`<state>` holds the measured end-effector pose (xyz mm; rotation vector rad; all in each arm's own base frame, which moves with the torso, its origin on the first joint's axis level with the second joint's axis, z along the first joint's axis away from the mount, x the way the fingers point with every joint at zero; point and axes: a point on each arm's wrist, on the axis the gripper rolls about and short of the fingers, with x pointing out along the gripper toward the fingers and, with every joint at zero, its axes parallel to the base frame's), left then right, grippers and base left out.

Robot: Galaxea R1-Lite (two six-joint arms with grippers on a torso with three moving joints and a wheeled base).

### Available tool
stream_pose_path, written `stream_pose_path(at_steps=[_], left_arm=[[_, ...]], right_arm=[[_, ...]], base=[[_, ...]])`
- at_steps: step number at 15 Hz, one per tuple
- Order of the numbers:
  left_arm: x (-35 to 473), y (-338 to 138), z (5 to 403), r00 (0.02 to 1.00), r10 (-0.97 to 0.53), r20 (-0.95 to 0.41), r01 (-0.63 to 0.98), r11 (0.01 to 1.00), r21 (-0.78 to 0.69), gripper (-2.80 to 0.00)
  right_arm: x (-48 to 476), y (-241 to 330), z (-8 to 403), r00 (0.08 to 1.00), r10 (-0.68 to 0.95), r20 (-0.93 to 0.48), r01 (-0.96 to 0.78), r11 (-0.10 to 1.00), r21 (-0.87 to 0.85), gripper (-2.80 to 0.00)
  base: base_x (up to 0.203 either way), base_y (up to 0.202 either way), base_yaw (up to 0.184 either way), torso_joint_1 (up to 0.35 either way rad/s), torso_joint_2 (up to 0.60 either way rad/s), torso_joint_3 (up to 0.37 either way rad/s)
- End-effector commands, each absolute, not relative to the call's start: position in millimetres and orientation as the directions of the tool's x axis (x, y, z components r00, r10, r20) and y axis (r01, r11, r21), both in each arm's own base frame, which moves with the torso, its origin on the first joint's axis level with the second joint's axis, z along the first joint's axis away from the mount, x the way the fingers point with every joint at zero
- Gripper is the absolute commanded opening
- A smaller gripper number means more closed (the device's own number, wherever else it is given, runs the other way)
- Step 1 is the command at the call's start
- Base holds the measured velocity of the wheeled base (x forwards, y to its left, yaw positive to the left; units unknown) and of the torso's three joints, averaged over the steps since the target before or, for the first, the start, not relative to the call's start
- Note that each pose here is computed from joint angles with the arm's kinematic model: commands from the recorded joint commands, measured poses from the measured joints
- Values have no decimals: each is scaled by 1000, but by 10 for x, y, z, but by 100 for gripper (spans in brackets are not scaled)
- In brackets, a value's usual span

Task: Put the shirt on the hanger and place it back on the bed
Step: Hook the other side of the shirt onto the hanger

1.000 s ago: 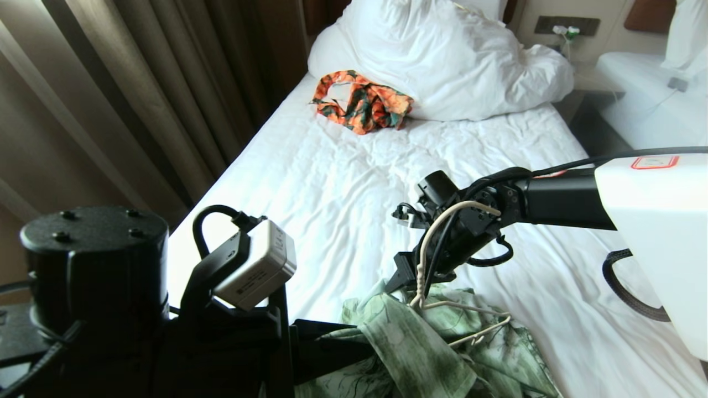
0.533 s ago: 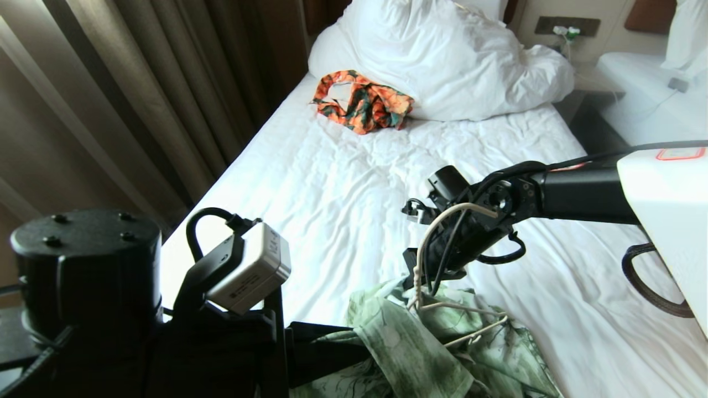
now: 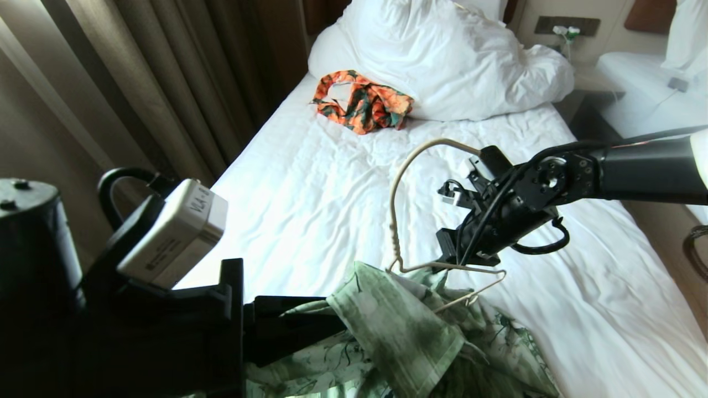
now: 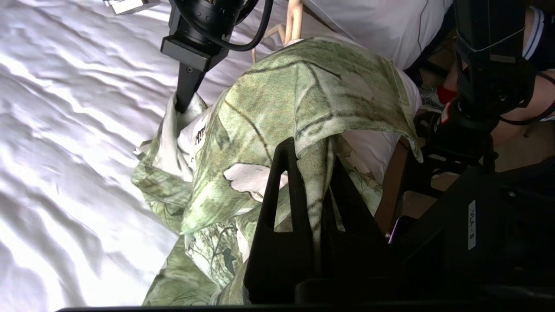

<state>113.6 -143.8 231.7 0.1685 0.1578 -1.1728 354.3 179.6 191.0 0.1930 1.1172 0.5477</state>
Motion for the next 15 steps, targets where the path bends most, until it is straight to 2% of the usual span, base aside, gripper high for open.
stream_pose_path(at_steps=[1,7,15], left_arm=[[1083,-1381,2377,395,-899,-187,919,390,62,-280],[1034,-1282,2339,464,-866,-188,886,458,76,-280],[1020,-1257,2310,495,-847,-195,869,488,85,-280]], right_arm=[[3467,1649,2119,366,517,-774,-305,852,425,-280],[3248,1449,2247,379,509,-773,-278,859,430,-280],[3018,1312,2429,405,522,-751,-272,853,446,-280]], base=[[0,0,0,0,0,0],[0,0,0,0,0,0],[0,0,0,0,0,0]])
